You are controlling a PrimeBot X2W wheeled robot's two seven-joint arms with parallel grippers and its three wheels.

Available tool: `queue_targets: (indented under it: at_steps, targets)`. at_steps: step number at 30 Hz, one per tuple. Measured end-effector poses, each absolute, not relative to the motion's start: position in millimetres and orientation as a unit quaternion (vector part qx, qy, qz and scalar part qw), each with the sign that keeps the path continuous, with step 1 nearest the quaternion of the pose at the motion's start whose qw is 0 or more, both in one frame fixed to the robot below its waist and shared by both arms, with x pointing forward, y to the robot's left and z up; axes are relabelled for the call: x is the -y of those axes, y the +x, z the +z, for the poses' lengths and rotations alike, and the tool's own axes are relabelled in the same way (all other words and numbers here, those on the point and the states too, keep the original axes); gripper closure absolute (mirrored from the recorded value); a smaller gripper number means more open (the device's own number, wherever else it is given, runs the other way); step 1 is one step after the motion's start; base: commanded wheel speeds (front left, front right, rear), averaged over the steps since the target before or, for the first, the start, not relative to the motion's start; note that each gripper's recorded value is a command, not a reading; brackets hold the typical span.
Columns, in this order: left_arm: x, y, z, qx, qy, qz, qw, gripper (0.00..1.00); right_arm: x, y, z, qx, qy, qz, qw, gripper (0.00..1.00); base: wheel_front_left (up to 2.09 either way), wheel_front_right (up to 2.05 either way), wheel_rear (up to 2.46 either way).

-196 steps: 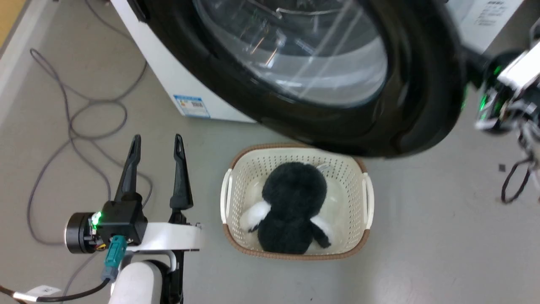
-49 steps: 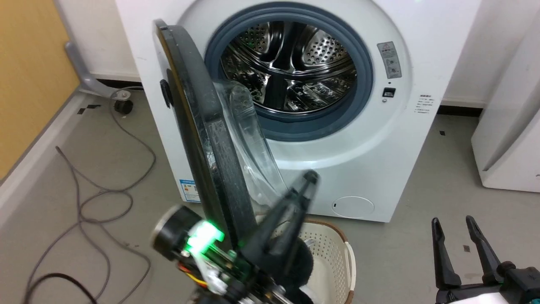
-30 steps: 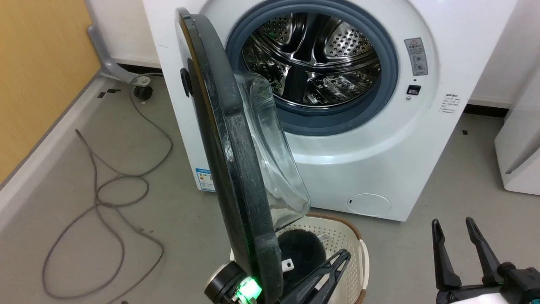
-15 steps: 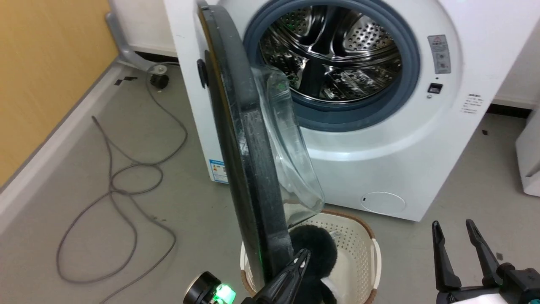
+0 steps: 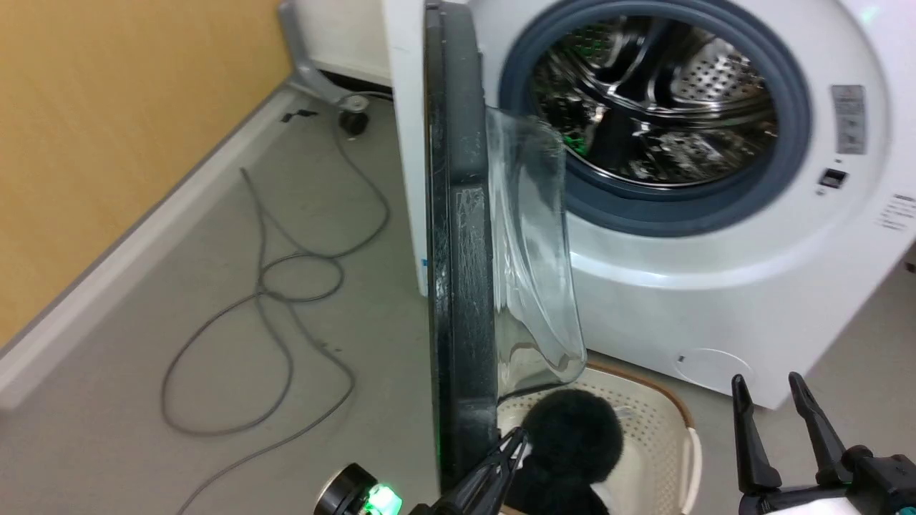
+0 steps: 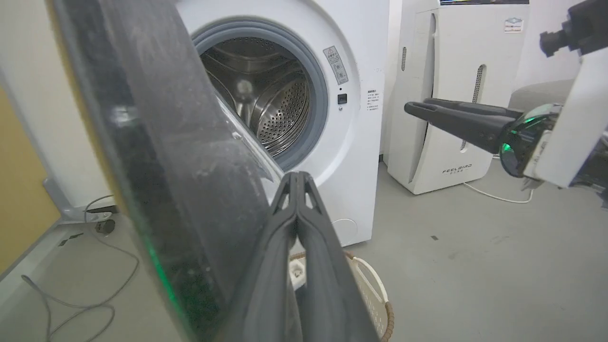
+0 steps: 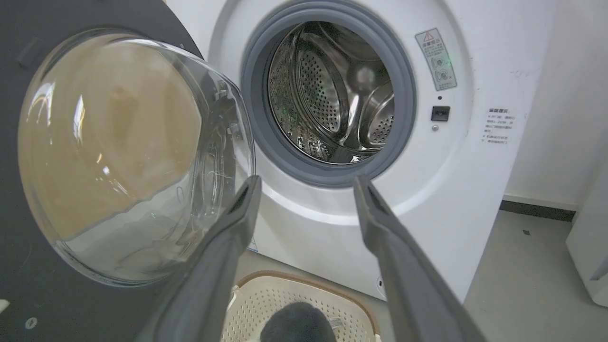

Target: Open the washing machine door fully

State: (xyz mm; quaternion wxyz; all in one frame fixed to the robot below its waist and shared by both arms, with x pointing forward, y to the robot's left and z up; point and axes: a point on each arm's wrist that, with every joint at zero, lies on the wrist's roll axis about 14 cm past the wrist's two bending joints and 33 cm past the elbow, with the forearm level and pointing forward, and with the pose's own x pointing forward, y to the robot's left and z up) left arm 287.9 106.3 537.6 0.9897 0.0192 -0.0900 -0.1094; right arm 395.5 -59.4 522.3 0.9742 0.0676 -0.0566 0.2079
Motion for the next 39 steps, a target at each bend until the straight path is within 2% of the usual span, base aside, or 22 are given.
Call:
queue_targets:
  at_steps: [15,26,39]
  targets:
    - [-209,267,538,0.082,0.028,0.073,0.994,1.0,-1,401,515,0.042,0.077,0.288,0.954,0.0,0.0,0.0,0.0]
    - [-308,252,541,0.076,0.036,0.224,0.971,1.0,-4,408,504,0.029,0.073,0.29,0.954,0.0,0.0,0.0,0.0]
    - [-388,269,532,0.051,0.02,0.323,0.945,1.0,4,429,485,0.02,0.056,0.273,0.96,0.0,0.0,0.0,0.0]
